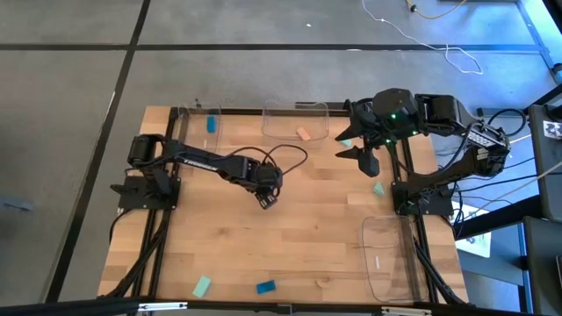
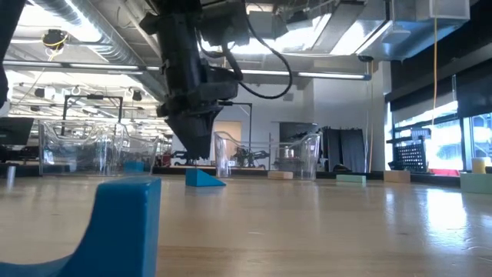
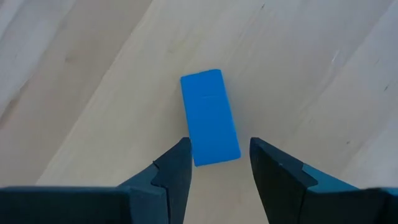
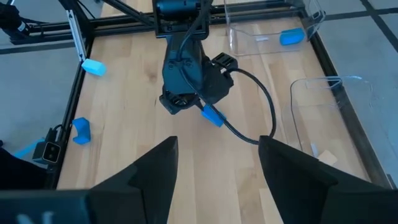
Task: Sort & place blocks by color
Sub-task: Put the top blue block into the top left transparent bin
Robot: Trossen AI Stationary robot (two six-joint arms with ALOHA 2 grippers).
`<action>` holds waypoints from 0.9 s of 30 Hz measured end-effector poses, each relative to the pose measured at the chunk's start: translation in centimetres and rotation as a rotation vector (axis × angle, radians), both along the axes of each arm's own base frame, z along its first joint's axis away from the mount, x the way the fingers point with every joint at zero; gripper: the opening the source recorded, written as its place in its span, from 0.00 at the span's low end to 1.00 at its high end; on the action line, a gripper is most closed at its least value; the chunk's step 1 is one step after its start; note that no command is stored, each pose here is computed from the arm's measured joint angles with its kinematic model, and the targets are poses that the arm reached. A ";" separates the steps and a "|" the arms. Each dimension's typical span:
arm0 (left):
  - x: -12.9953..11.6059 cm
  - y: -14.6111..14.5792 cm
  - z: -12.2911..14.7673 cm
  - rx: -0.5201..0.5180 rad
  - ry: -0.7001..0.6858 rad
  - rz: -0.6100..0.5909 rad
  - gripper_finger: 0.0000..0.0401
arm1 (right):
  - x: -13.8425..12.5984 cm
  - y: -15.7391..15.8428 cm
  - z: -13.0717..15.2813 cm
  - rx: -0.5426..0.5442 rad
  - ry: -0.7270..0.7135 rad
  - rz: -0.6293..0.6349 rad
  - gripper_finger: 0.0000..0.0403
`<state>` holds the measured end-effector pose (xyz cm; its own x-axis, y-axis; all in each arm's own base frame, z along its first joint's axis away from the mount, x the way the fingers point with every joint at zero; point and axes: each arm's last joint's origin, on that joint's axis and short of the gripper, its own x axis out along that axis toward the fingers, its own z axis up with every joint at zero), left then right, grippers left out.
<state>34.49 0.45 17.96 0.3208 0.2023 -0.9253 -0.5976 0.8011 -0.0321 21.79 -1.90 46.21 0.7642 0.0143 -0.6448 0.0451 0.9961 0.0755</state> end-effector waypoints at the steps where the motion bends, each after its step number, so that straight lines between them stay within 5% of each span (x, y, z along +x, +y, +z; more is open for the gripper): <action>1: 0.0 0.0 -0.2 -0.002 0.007 0.000 0.38 | 0.0 0.0 0.0 0.001 0.000 0.000 0.55; 11: 0.1 -0.1 0.3 0.048 -0.023 0.019 0.35 | 0.0 0.0 0.0 0.002 0.001 -0.002 0.55; 22: 0.2 -0.2 0.3 -0.037 -0.032 -0.006 0.31 | 0.0 0.0 0.0 0.003 0.001 -0.003 0.55; 27: 0.3 0.1 0.3 -0.068 -0.055 0.093 0.32 | 0.0 0.0 0.0 0.037 0.003 -0.031 0.55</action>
